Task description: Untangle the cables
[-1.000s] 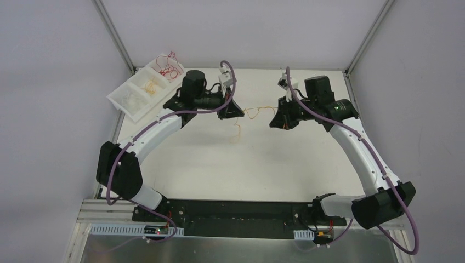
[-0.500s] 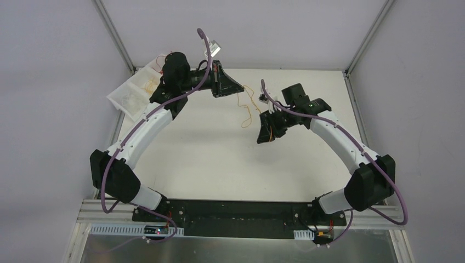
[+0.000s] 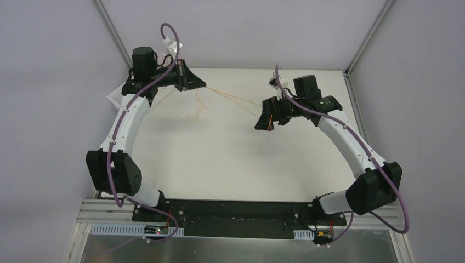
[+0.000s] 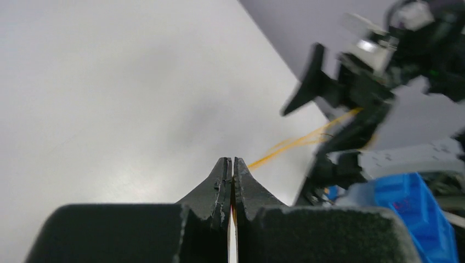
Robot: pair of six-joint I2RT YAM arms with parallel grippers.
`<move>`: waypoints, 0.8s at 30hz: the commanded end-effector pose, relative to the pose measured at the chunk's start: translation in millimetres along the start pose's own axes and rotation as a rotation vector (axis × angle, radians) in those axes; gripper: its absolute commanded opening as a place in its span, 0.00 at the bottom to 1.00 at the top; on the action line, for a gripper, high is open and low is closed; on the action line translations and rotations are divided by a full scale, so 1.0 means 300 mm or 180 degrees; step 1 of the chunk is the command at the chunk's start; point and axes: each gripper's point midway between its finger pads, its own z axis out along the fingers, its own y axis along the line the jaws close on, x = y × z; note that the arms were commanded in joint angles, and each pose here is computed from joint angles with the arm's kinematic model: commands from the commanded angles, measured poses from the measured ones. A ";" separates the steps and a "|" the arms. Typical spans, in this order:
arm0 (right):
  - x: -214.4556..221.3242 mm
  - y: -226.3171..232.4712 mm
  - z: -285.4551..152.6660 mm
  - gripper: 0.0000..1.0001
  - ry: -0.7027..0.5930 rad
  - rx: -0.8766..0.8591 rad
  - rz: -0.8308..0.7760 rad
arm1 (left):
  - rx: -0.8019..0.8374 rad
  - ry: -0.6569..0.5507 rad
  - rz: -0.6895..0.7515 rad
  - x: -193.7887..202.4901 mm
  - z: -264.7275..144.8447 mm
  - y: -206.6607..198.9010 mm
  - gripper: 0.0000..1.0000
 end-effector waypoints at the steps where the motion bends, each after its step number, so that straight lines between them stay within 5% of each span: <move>1: -0.055 0.085 -0.142 0.99 -0.0352 -0.0084 -0.0172 | -0.1097 -0.0572 0.0262 -0.213 -0.205 0.346 0.00; 6: -0.132 0.204 -0.204 0.99 -0.0611 -0.0463 -0.0267 | -0.1244 -0.0476 0.0145 -0.196 -0.231 0.461 0.00; 14: -0.317 0.259 -0.240 0.99 -0.1092 -0.0564 -0.0082 | -0.1024 -0.0423 0.0037 -0.172 -0.212 0.425 0.00; 24: -0.235 0.128 -0.151 0.97 -0.0714 -0.0186 -0.0027 | -0.0602 -0.0312 0.0084 -0.155 -0.213 0.290 0.00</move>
